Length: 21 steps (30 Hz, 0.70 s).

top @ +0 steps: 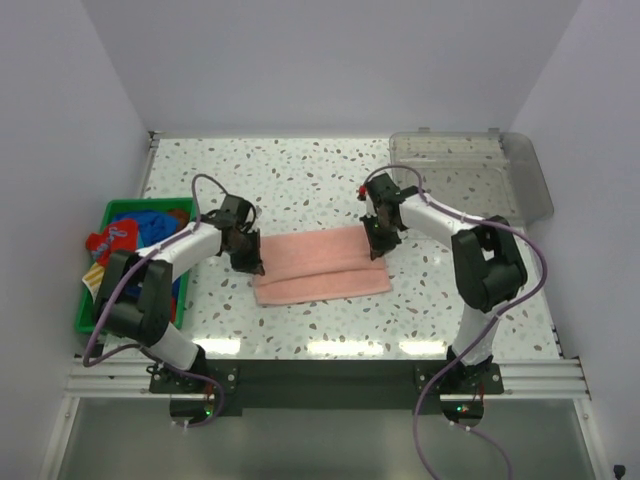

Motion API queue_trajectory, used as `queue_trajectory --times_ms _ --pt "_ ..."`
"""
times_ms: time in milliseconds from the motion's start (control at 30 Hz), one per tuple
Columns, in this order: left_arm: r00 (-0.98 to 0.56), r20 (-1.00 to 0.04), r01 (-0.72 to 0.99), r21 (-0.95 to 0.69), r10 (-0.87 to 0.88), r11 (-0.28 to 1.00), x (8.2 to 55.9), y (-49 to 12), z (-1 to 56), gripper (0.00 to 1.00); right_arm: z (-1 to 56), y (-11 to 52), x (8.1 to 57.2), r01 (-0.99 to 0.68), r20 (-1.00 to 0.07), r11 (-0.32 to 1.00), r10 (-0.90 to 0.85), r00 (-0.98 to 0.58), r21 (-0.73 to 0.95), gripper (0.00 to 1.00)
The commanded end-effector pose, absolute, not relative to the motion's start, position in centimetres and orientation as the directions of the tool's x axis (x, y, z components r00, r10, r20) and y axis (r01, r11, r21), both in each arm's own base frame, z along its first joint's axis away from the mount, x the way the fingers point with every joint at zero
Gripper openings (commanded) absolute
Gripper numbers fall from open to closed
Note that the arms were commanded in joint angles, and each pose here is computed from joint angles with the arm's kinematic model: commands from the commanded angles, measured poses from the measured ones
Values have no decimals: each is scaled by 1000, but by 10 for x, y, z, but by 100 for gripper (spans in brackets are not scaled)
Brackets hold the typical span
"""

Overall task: Fold and stack the towels
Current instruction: Fold the towel

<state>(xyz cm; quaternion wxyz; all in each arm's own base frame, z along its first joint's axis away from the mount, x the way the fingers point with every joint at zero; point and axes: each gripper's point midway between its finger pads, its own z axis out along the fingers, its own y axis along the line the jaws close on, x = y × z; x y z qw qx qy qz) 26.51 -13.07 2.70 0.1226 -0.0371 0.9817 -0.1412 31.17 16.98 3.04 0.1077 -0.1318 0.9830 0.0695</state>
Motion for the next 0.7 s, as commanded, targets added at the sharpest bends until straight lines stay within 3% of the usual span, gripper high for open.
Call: queue_trajectory --times_ms 0,367,667 --pt "-942 -313 -77 -157 -124 985 284 -99 40 0 46 129 325 -250 -244 966 -257 -935 -57 0" --pt "-896 -435 -50 -108 -93 993 294 -86 93 0 92 117 312 -244 -326 967 -256 -910 -78 0" --pt "-876 -470 -47 -145 -110 988 281 -86 119 0 120 113 298 -224 -381 973 -229 -896 -57 0"
